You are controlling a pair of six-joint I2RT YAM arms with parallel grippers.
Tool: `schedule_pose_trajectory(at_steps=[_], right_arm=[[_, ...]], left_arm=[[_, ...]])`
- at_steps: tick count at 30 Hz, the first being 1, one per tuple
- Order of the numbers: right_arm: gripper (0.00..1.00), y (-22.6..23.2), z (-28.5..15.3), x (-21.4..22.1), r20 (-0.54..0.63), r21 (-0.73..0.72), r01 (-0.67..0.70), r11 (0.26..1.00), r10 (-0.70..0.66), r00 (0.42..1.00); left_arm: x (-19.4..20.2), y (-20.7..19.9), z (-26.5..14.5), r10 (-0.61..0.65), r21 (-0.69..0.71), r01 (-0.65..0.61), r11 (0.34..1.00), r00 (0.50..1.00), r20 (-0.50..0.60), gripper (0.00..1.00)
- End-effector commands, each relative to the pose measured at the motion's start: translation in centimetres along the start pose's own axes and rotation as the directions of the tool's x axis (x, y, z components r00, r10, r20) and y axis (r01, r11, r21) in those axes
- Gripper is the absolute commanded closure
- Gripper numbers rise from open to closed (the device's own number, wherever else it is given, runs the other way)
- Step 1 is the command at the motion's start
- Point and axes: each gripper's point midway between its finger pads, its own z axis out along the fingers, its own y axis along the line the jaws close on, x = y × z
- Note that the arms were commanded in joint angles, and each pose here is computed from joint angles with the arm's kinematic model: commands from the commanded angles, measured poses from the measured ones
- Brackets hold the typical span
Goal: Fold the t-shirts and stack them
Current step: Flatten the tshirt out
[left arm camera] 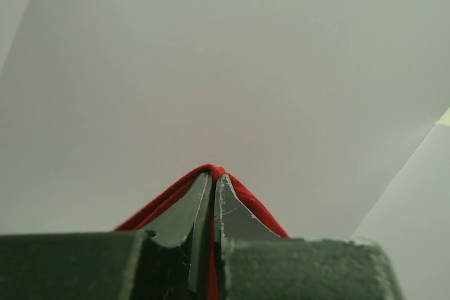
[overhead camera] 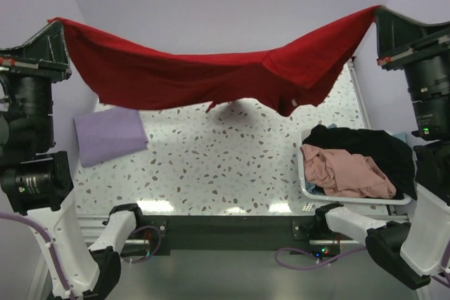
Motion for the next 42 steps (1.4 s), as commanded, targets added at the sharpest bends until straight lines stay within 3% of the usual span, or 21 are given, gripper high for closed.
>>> schedule_pose_trajectory(at_steps=[1, 5, 7, 11, 12, 16, 19, 24, 30, 35, 36, 42], right_arm=[[1.0, 0.1, 2.7, -1.8, 0.081, 0.008, 0.028, 1.0, -0.028, 0.996], [1.0, -0.5, 6.6, 1.1, 0.035, 0.014, 0.016, 1.0, -0.017, 0.999], [1.0, -1.3, 8.4, 3.2, -0.004, 0.032, 0.028, 0.999, -0.028, 1.0], [1.0, -4.5, 13.4, 9.7, -0.119, 0.104, 0.095, 0.99, -0.082, 0.989], [1.0, -6.2, 15.6, 13.0, -0.177, 0.14, 0.116, 0.983, -0.09, 0.98], [1.0, -9.4, 19.8, 19.4, -0.291, 0.194, 0.145, 0.97, -0.084, 0.953], [1.0, -9.6, 21.3, 20.5, -0.299, 0.189, 0.123, 0.974, -0.062, 0.952], [1.0, -9.1, 21.4, 19.5, -0.254, 0.182, 0.093, 0.979, -0.045, 0.966], [1.0, -7.5, 18.8, 14.5, -0.173, 0.162, 0.105, 0.981, -0.077, 0.982], [1.0, -5.2, 15.4, 8.7, -0.031, 0.119, 0.083, 0.989, -0.08, 0.996], [1.0, -4.3, 13.7, 5.8, 0.035, 0.111, 0.072, 0.991, -0.077, 0.996], [1.0, -1.9, 7.8, -2.2, 0.227, 0.075, 0.047, 0.996, -0.063, 0.972]], left_arm=[[0.1, 2.4, 0.9, 0.042, -0.103, -0.041, 0.994, 0.999, 0.011, 1.0], [3.8, 4.7, 2.6, 0.023, -0.113, -0.031, 0.993, 0.997, -0.073, 1.0], [8.2, 6.7, 4.2, -0.014, -0.115, -0.009, 0.993, 0.981, -0.193, 1.0], [15.8, 10.9, 6.5, -0.074, -0.14, 0.023, 0.99, 0.925, -0.372, 1.0], [17.6, 12.4, 7.1, -0.08, -0.158, 0.017, 0.987, 0.912, -0.402, 1.0], [21.3, 15.1, 9.3, -0.072, -0.16, -0.007, 0.987, 0.874, -0.482, 1.0], [22.7, 15.3, 11.1, -0.076, -0.133, 0.005, 0.991, 0.84, -0.537, 1.0], [22.0, 14.2, 11.7, -0.105, -0.122, 0.048, 0.991, 0.846, -0.523, 1.0], [19.6, 11.7, 9.1, -0.16, -0.121, 0.117, 0.986, 0.87, -0.467, 1.0], [12.2, 8.4, 5.4, -0.105, -0.119, 0.076, 0.99, 0.957, -0.269, 1.0], [10.7, 8.4, 4.9, -0.09, -0.148, 0.058, 0.987, 0.972, -0.216, 1.0], [3.2, 6.6, -1.0, 0.0, -0.234, -0.002, 0.972, 1.0, -0.008, 1.0]])
